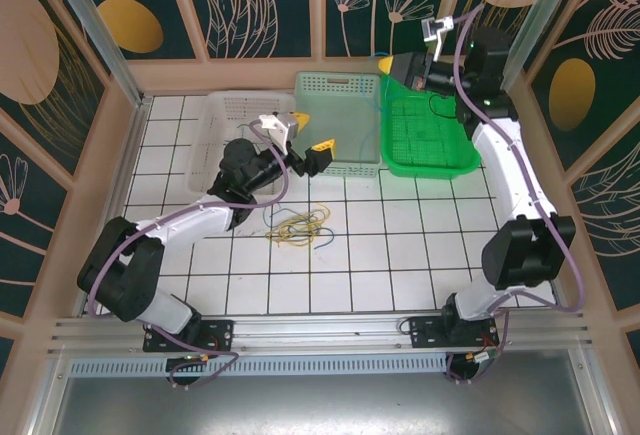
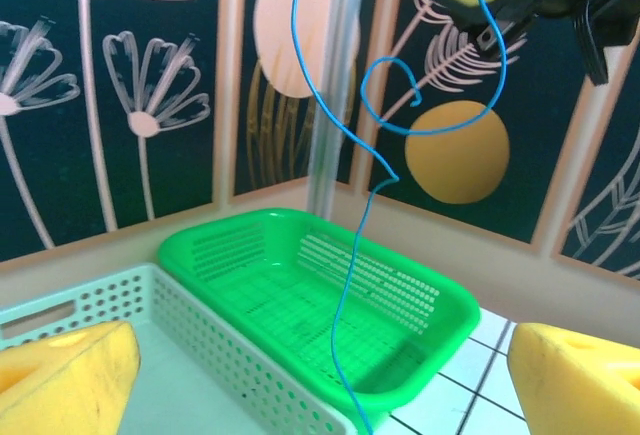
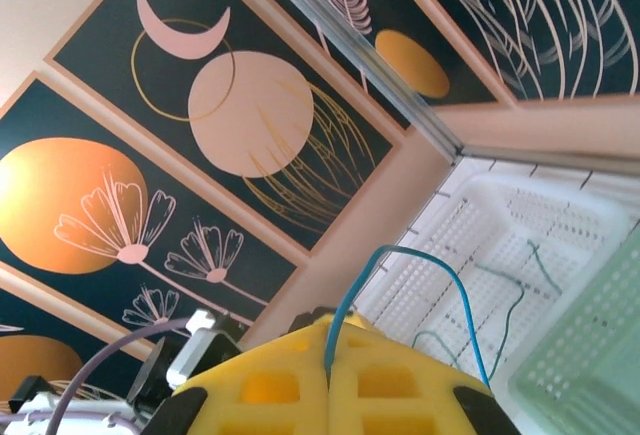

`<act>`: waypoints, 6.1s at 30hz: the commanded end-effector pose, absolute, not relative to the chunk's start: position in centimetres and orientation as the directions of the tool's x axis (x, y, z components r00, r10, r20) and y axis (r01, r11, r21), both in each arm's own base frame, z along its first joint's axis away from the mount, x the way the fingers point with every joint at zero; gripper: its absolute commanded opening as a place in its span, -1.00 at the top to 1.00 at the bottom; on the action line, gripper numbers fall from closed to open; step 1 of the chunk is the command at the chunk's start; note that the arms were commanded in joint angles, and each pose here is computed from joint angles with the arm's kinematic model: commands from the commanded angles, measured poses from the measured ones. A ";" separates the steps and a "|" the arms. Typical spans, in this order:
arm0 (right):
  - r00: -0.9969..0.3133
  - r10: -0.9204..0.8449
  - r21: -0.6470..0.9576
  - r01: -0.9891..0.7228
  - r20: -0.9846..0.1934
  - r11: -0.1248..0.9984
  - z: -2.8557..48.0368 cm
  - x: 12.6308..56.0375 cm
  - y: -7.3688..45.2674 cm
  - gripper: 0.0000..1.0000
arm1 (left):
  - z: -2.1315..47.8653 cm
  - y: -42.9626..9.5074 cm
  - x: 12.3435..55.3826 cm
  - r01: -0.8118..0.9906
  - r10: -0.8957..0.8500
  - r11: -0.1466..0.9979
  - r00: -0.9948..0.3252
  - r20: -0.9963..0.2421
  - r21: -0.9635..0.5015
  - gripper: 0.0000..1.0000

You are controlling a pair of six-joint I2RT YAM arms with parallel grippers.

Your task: Untangle the cables

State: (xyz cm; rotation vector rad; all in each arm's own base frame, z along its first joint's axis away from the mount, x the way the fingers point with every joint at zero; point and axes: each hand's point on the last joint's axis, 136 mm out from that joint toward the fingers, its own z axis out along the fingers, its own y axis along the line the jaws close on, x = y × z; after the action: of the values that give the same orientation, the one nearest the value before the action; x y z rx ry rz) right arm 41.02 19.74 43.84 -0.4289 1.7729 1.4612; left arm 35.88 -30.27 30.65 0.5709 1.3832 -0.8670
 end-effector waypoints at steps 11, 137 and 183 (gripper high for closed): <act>-0.629 0.158 0.645 -0.710 -0.762 0.282 44.0 49.2 22.1 1.00 | 30.8 -27.6 35.7 0.724 -0.208 0.674 -0.007 -0.978 -0.149 -0.93; -0.949 -0.019 0.802 -0.276 -0.314 0.529 10.8 53.5 25.5 0.19 | 28.6 -24.4 33.6 0.650 -0.154 0.749 -0.017 -0.988 -0.128 -0.97; -0.724 -0.259 0.387 -0.594 -0.639 0.706 10.4 30.1 28.8 0.11 | 17.1 -16.2 31.7 0.191 -0.333 0.882 -0.395 -0.856 -0.431 -0.97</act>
State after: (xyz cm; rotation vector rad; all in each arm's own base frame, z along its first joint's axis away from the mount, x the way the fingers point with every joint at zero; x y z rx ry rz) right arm 27.92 27.85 8.89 -0.6925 2.4824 0.8144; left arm 32.14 -15.75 17.65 -0.0930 1.8756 -0.5064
